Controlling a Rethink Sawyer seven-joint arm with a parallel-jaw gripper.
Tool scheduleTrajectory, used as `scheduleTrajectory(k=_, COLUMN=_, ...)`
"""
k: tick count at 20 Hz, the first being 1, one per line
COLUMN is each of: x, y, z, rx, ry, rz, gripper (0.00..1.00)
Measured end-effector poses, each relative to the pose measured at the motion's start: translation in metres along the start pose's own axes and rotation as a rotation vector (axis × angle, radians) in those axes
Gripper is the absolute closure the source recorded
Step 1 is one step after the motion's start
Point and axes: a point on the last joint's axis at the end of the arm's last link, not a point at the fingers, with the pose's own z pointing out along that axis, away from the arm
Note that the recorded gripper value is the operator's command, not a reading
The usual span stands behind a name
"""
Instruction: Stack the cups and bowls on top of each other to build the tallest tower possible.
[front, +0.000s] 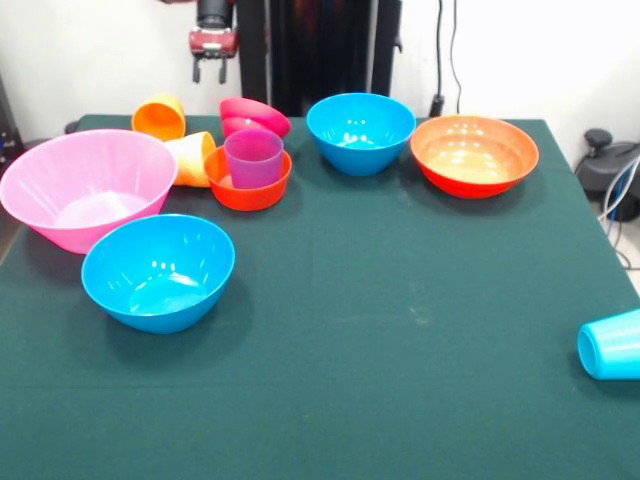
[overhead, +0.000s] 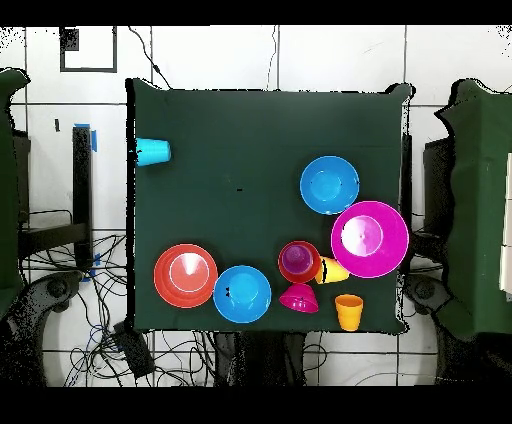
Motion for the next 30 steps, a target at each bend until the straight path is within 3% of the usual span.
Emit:
scheduleTrajectory(k=2, x=0.024, y=-0.004, z=-0.005, rx=0.008, ry=0.013, rz=-0.025, gripper=0.00)
scheduleTrajectory(k=3, x=0.037, y=-0.007, z=0.001, rx=0.026, ry=-0.008, rz=-0.047, gripper=0.00)
scheduleTrajectory(k=7, x=0.069, y=-0.009, z=0.005, rx=0.005, ry=0.003, rz=-0.090, gripper=0.00)
scheduleTrajectory(k=9, x=0.106, y=-0.004, z=0.000, rx=-0.051, ry=0.085, rz=-0.125, gripper=0.00)
scheduleTrajectory(k=12, x=0.134, y=0.002, z=-0.004, rx=-0.075, ry=0.163, rz=-0.144, gripper=0.00)
scheduleTrajectory(k=13, x=0.154, y=0.003, z=-0.006, rx=-0.072, ry=0.221, rz=-0.160, gripper=0.00)
scheduleTrajectory(k=14, x=0.162, y=0.004, z=-0.007, rx=-0.066, ry=0.243, rz=-0.166, gripper=0.00)
scheduleTrajectory(k=16, x=0.174, y=0.004, z=-0.009, rx=-0.053, ry=0.270, rz=-0.173, gripper=0.00)
scheduleTrajectory(k=19, x=0.201, y=0.008, z=-0.019, rx=0.024, ry=0.308, rz=-0.179, gripper=0.00)
scheduleTrajectory(k=21, x=0.209, y=0.010, z=-0.025, rx=0.065, ry=0.309, rz=-0.178, gripper=0.00)
scheduleTrajectory(k=24, x=0.213, y=0.011, z=-0.028, rx=0.088, ry=0.309, rz=-0.179, gripper=0.00)
scheduleTrajectory(k=30, x=0.215, y=0.010, z=-0.026, rx=0.083, ry=0.303, rz=-0.187, gripper=0.00)
